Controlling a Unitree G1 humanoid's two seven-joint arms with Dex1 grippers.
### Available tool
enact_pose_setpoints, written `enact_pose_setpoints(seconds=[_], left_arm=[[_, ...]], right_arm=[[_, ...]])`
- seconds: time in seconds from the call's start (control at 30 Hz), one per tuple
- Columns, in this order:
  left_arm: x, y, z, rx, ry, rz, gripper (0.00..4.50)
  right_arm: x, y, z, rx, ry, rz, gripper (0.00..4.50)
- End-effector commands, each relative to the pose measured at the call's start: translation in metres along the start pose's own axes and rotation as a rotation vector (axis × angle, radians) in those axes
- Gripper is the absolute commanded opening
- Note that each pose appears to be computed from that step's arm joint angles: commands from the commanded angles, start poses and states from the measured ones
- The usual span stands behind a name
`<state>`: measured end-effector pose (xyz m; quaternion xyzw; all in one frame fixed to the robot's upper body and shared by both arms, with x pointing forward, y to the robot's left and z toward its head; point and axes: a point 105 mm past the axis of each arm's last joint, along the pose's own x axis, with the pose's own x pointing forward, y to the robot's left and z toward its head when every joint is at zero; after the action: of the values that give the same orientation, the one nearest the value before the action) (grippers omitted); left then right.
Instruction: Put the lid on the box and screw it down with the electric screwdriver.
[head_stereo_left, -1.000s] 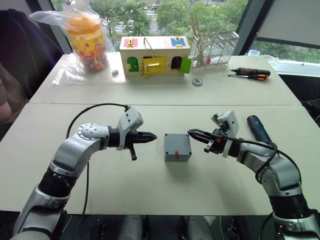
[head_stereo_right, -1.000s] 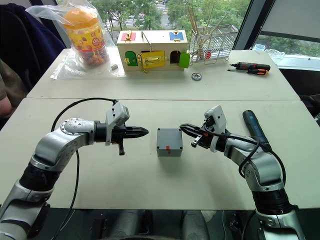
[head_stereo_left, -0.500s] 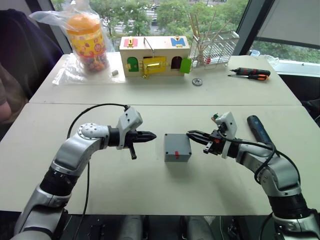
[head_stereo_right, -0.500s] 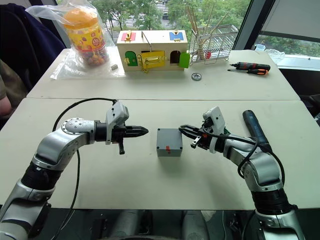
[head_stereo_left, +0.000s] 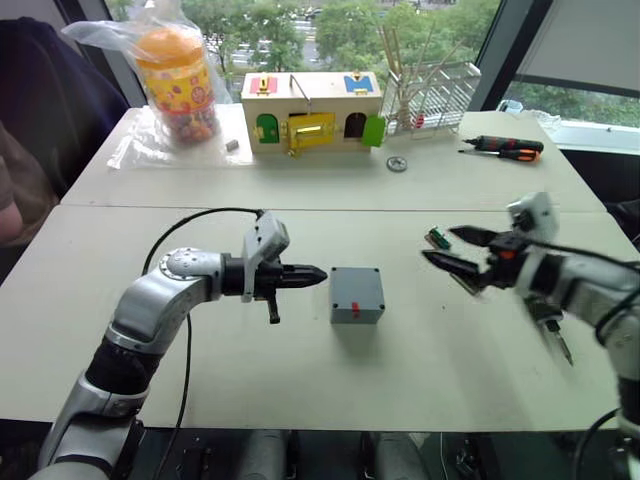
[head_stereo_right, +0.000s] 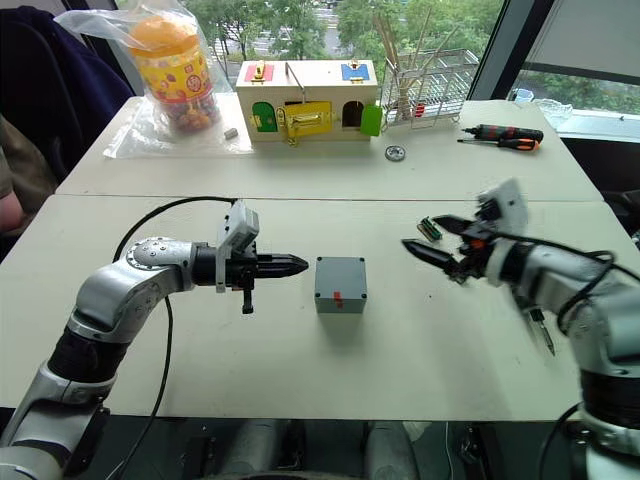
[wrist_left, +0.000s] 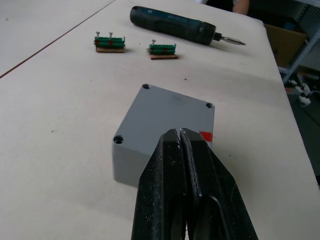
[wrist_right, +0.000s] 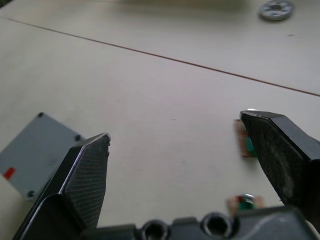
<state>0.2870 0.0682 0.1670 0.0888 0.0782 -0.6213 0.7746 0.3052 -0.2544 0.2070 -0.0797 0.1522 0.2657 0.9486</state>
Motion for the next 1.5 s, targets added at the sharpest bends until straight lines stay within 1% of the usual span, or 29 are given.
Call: enact_pose_setpoints(seconds=[0.03,0.1,0.17,0.27,0.3,0.4,0.6,0.8,0.93,1.0,1.07,1.13,1.2,1.3,1.4,1.5], left_arm=[[0.006,-0.014,0.025,0.106,-0.056,-0.05,0.0],[0.01,-0.018,0.03,0.135,-0.065,-0.065,0.0],[0.013,-0.023,0.033,0.155,-0.073,-0.076,0.0],[0.017,-0.027,0.034,0.193,-0.067,-0.08,0.0],[0.017,-0.029,0.04,0.203,-0.084,-0.073,0.0],[0.018,-0.034,0.048,0.224,-0.104,-0.067,0.0],[0.019,-0.033,0.046,0.2,-0.093,-0.031,0.0],[0.012,-0.029,0.038,0.177,-0.059,0.004,0.0],[0.011,-0.023,0.034,0.162,-0.059,0.047,0.0],[0.007,-0.018,0.03,0.146,-0.053,0.078,0.0],[0.004,-0.013,0.024,0.134,-0.037,0.105,0.0],[0.0,-0.009,0.021,0.126,-0.031,0.124,0.0],[-0.001,-0.007,0.021,0.12,-0.034,0.134,0.0],[-0.004,-0.001,0.019,0.105,-0.044,0.154,0.0],[-0.008,0.01,0.015,0.089,-0.035,0.166,0.0],[-0.011,0.017,0.011,0.076,-0.031,0.159,0.0]], right_arm=[[-0.027,-0.039,-0.006,0.03,0.153,-0.126,4.48],[-0.039,-0.057,-0.017,0.053,0.281,-0.178,4.48],[-0.048,-0.067,-0.026,0.085,0.365,-0.194,4.48],[-0.054,-0.074,-0.042,0.174,0.475,-0.175,4.48],[-0.053,-0.074,-0.049,0.215,0.51,-0.149,4.48],[-0.051,-0.081,-0.062,0.264,0.575,-0.127,4.48],[-0.039,-0.096,-0.076,0.295,0.651,-0.123,4.48],[-0.031,-0.096,-0.091,0.268,0.752,-0.068,4.48],[-0.029,-0.094,-0.099,0.259,0.802,-0.02,4.48],[-0.027,-0.094,-0.106,0.248,0.836,-0.019,4.06],[-0.025,-0.095,-0.111,0.236,0.859,-0.032,3.49],[-0.026,-0.097,-0.116,0.222,0.888,-0.04,2.64],[-0.027,-0.098,-0.119,0.215,0.898,-0.045,1.88],[-0.031,-0.106,-0.116,0.217,0.862,-0.098,1.84],[-0.028,-0.117,-0.088,0.256,0.691,-0.183,1.84],[-0.025,-0.123,-0.064,0.286,0.558,-0.221,1.84]])
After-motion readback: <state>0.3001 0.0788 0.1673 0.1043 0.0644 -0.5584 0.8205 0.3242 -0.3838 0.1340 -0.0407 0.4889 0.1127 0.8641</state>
